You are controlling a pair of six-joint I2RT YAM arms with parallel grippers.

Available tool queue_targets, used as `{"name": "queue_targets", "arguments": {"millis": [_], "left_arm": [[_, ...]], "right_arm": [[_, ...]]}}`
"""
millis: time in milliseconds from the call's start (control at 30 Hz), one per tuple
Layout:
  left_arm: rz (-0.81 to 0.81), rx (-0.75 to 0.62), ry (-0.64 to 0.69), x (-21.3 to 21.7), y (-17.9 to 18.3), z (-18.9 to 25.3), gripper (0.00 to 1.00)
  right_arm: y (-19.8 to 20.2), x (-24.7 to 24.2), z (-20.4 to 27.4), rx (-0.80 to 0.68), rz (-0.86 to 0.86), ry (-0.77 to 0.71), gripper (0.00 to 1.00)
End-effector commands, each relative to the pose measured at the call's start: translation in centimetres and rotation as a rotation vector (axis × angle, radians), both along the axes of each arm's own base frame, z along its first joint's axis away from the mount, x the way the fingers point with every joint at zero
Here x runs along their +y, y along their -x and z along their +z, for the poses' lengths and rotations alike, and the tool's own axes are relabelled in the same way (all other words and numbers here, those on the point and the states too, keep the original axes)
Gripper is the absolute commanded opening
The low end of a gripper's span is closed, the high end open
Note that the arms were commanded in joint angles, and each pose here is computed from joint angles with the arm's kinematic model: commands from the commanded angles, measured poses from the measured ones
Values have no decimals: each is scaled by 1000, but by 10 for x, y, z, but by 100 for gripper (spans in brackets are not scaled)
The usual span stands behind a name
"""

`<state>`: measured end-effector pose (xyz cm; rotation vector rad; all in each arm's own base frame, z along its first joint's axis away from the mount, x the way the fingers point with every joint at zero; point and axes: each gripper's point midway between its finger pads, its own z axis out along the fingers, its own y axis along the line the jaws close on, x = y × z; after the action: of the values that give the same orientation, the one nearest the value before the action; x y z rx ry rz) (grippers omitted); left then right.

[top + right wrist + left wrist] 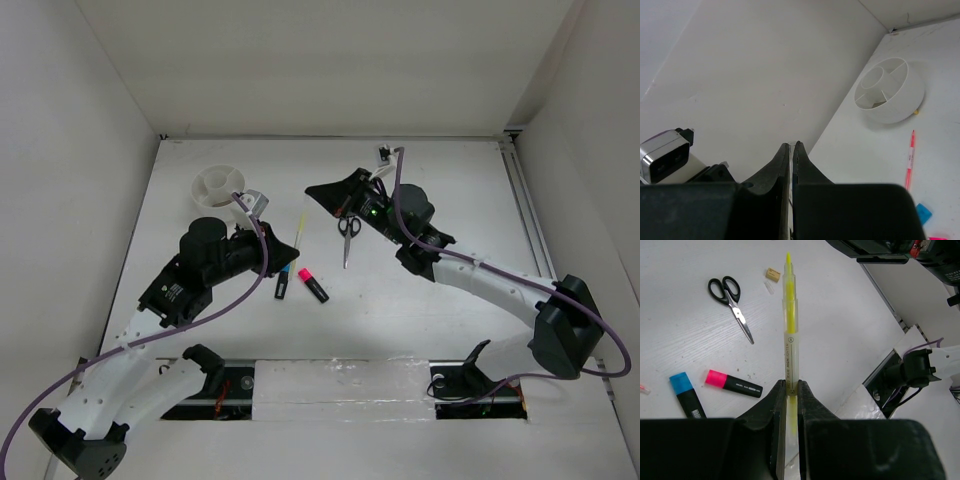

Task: Sort the stationery into containers
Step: Close the pen cap on the pen.

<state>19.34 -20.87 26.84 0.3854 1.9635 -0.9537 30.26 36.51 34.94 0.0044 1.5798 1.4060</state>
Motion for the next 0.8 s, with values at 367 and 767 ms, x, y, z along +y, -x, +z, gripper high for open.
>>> {"name": "queue_targets", "arguments": {"millis": [367, 767], "left_arm": [[18, -58, 17, 1, -7, 13, 0], [21, -51, 23, 1, -7, 13, 0]], "right_arm": [[16, 0, 27, -60, 54, -76, 0], [15, -1, 30, -58, 44, -90, 0]]}}
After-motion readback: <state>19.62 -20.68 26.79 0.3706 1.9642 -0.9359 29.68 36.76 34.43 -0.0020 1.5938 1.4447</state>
